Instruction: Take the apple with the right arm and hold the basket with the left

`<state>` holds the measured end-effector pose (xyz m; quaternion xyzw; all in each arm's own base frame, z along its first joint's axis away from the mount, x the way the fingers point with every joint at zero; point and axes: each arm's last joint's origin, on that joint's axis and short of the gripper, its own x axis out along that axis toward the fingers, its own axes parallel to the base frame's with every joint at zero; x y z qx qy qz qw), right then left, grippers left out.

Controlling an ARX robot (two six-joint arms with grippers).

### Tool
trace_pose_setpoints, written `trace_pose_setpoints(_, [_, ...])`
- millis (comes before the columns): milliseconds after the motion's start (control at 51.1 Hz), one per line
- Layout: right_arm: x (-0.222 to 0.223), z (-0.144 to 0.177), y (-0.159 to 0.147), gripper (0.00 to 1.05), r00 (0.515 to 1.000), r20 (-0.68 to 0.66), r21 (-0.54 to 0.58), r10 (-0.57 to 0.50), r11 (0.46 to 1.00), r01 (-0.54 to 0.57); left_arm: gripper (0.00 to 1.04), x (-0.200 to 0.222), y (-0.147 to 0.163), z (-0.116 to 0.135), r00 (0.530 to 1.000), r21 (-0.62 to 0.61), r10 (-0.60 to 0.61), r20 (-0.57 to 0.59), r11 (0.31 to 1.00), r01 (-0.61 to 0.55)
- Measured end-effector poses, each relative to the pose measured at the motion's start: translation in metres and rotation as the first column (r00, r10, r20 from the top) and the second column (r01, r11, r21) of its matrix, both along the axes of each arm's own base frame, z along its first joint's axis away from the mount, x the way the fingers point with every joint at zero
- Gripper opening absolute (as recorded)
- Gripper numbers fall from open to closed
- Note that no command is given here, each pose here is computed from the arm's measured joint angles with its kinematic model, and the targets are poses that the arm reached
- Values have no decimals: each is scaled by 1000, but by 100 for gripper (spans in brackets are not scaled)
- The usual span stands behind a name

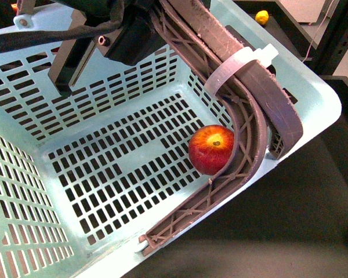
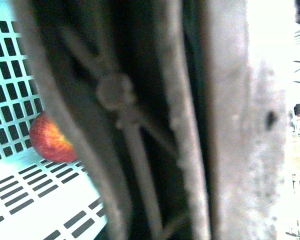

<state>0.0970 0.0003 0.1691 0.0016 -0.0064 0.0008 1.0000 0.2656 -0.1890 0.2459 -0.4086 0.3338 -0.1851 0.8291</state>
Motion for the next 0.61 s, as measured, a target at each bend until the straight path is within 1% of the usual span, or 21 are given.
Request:
trace_pose_setpoints(20, [0, 0, 0, 98, 1000, 0, 0, 0, 1000, 0, 14, 0, 0, 0, 1000, 0, 0, 0, 1000, 0])
trace_pose_setpoints(98, [0, 0, 0, 96, 1000, 0, 0, 0, 1000, 0, 14, 0, 0, 0, 1000, 0, 0, 0, 1000, 0])
trace_pose_setpoints(157, [0, 0, 0, 96, 1000, 0, 0, 0, 1000, 0, 14, 0, 0, 0, 1000, 0, 0, 0, 1000, 0])
trace_pose_setpoints(196, [0, 0, 0, 96, 1000, 0, 0, 0, 1000, 0, 14, 0, -1, 0, 999, 8, 37, 10, 999, -37])
trace_pose_setpoints(235, [0, 0, 0, 96, 1000, 0, 0, 0, 1000, 0, 14, 0, 0, 0, 994, 17, 107, 18, 994, -107])
trace_pose_setpoints(293, [0, 0, 0, 96, 1000, 0, 0, 0, 1000, 0, 14, 2, 3, 0, 969, 28, 245, 35, 969, -246])
trace_pose_setpoints(352, [0, 0, 0, 96, 1000, 0, 0, -1, 1000, 1, 14, 6, 8, 3, 943, 42, 327, 65, 943, -330])
trace_pose_setpoints(430, [0, 0, 0, 96, 1000, 0, 0, -1, 1000, 1, 14, 15, 17, 11, 923, 28, 375, 84, 925, -378])
trace_pose_setpoints(489, [0, 0, 0, 96, 1000, 0, 0, 0, 1000, 0, 14, 21, 25, 13, 913, 11, 401, 75, 915, -403])
trace_pose_setpoints(606, [0, 0, 0, 96, 1000, 0, 0, 0, 1000, 0, 14, 36, 43, 4, 895, -17, 446, 11, 895, -446])
